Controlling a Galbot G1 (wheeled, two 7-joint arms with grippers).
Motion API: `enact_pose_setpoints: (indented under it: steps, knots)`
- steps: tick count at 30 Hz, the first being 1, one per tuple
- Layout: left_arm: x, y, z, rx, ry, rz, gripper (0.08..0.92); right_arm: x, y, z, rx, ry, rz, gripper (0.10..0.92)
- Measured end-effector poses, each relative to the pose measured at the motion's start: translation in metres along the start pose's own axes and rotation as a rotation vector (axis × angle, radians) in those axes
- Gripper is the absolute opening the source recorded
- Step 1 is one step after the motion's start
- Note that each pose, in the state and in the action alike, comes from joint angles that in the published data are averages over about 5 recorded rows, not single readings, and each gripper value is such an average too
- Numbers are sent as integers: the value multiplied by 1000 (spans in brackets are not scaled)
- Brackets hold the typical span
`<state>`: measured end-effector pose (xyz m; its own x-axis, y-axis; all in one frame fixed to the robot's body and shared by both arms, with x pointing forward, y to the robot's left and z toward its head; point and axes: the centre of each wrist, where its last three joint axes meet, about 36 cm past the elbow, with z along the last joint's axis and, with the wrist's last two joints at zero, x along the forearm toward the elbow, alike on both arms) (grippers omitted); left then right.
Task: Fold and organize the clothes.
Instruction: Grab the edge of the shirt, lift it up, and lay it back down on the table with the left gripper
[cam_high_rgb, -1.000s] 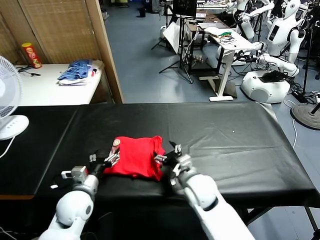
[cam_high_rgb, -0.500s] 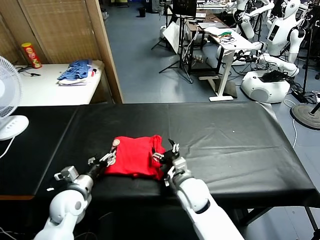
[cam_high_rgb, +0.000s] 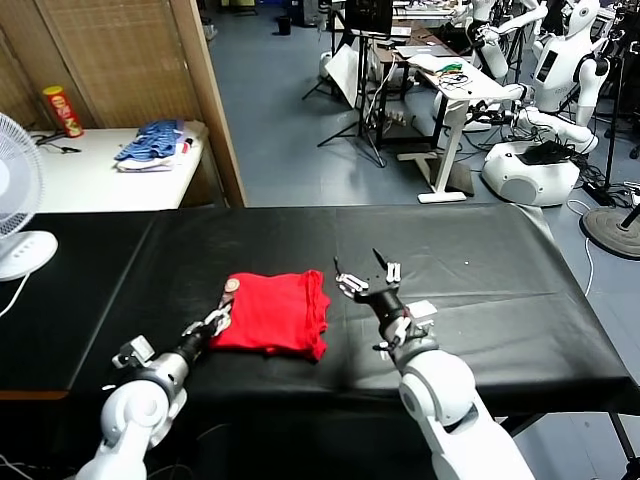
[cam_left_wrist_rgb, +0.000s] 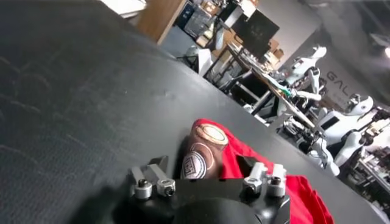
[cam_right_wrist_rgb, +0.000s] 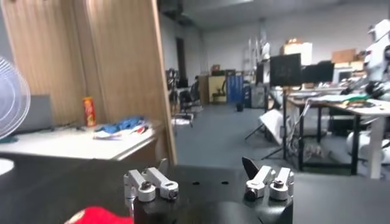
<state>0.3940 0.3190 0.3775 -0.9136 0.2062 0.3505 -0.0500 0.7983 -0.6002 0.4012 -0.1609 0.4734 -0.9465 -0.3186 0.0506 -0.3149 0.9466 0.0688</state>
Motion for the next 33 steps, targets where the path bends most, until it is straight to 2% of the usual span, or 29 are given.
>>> enact_pose_setpoints:
  steps: [5, 8, 14, 19, 28, 33]
  knots:
    - [0, 0, 0, -22, -3, -10, 208, 4, -1, -2, 2, 3, 21, 798]
    - [0, -1, 0, -78, -20, -31, 140, 7, -3, -2, 28, 35, 63, 798]
    - [8, -1, -12, -305, -56, -114, 137, 19, -11, 3, 100, 130, 138, 798]
    - [22, 5, -37, -541, -105, -198, 137, 30, -14, 8, 127, 187, 173, 798]
    - [59, 15, -111, -949, -216, -338, 137, 40, -11, 14, 124, 221, 175, 798]
    - [72, 1, -128, -1122, -271, -366, 137, 43, -12, 17, 122, 232, 179, 798]
